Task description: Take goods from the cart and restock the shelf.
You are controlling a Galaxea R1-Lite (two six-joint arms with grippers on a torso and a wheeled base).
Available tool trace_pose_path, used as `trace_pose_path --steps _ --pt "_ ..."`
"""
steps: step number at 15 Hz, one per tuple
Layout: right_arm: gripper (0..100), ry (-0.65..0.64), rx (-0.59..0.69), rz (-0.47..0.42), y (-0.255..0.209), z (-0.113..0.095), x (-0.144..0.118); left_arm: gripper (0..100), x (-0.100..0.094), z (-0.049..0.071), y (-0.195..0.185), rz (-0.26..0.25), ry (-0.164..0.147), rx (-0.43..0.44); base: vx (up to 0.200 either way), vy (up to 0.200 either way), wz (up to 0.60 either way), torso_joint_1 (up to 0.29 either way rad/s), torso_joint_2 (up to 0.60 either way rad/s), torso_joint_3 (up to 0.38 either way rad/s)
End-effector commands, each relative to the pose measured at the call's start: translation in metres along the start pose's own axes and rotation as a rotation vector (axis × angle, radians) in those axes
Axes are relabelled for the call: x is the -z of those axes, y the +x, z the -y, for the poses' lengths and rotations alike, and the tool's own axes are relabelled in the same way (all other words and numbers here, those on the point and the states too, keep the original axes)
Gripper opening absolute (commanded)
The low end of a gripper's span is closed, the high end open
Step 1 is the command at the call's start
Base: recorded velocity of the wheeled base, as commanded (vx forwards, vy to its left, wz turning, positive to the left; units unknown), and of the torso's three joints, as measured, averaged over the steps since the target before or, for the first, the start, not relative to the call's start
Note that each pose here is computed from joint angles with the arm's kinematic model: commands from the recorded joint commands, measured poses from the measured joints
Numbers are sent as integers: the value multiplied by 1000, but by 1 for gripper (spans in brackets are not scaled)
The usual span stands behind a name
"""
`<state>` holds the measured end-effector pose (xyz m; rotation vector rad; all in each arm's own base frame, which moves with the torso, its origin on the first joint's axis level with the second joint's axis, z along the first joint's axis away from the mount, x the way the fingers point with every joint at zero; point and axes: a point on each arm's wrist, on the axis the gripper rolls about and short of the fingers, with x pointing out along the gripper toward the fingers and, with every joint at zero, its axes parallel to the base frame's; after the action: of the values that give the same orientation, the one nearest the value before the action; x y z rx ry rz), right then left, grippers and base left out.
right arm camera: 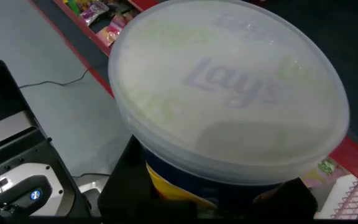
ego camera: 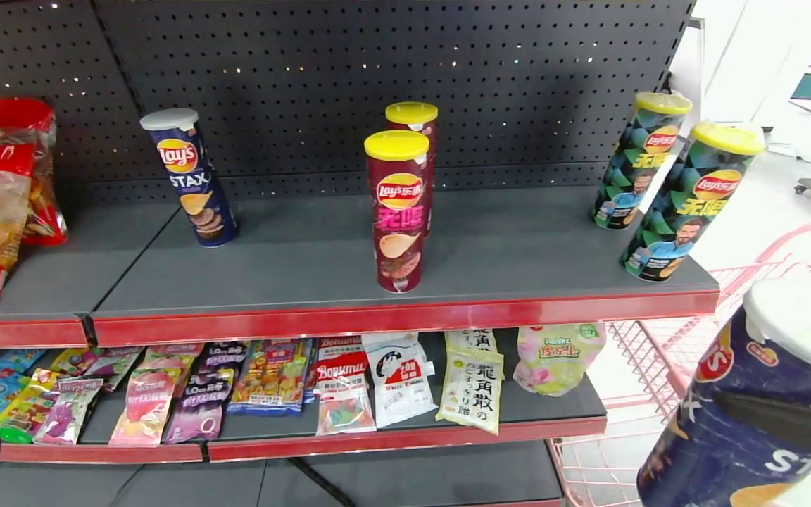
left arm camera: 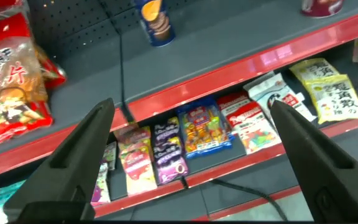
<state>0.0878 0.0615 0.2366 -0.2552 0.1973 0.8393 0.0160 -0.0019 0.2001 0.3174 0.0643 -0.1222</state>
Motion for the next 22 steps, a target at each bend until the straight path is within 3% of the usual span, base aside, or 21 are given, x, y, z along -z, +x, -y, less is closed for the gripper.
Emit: trace_pose_path --steps 1,16,22 --pt "0 -7 -35 5 1 -4 -1 100 0 0 0 1 0 0 0 200 0 -2 2 2" --pt "0 -29 -94 17 2 -10 -4 100 0 0 0 1 1 0 0 200 0 4 4 2" --pt "0 -34 -96 22 0 -11 -3 100 0 0 0 3 23 -1 0 200 0 2 3 2"
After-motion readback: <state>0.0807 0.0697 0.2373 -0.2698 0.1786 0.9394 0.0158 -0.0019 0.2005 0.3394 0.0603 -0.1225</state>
